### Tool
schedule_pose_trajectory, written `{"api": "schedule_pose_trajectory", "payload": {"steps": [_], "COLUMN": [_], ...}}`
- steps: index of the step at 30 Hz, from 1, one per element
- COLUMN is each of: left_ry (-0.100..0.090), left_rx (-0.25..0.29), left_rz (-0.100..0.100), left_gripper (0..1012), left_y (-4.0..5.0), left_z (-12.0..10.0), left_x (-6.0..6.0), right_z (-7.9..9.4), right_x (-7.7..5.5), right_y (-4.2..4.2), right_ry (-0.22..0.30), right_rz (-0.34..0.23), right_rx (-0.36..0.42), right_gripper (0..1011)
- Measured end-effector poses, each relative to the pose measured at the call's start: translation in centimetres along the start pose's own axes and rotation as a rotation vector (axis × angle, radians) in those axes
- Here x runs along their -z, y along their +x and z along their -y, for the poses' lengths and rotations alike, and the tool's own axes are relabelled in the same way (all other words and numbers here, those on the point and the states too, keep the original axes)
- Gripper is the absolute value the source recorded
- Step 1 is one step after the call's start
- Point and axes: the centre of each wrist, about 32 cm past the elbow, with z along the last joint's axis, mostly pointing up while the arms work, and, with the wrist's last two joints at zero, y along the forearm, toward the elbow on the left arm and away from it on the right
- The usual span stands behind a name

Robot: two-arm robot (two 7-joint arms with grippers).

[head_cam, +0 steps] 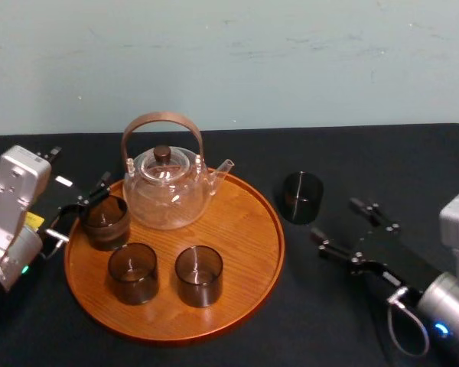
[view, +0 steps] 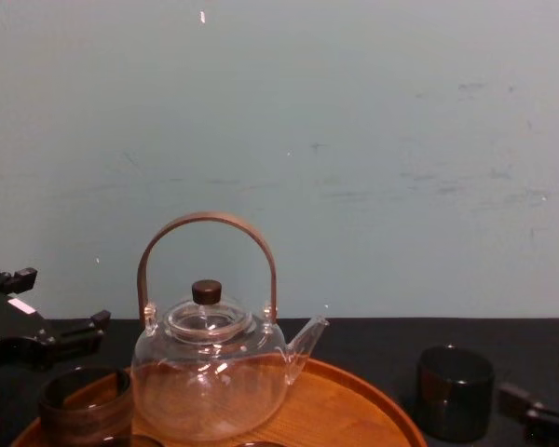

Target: Pick up the glass from the table and place it on the tray.

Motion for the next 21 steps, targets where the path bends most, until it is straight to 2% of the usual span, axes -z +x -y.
{"api": "schedule_pose_trajectory", "payload": {"steps": [8, 15, 21], "left_ry": [0.000, 0.000, 0.000], "left_rx": [0.000, 0.000, 0.000], "left_rz": [0.000, 0.000, 0.000], "left_gripper": [1001, 1001, 1001], "left_y": [0.00, 0.00, 0.00], "left_z": [0.0, 0.0, 0.0], "left_x": [0.0, 0.0, 0.0], "right_z": [0.8, 0.4, -0.8], "right_x": [0.6, 0.8, 1.0], "right_y": [1.10, 1.51, 1.88], "right_ry": [-0.024, -0.049, -0.078], "right_rz": [-0.022, -0.040, -0.044], "right_rx": [0.096, 0.117, 0.110], "right_gripper": [1002, 1003, 1002]}}
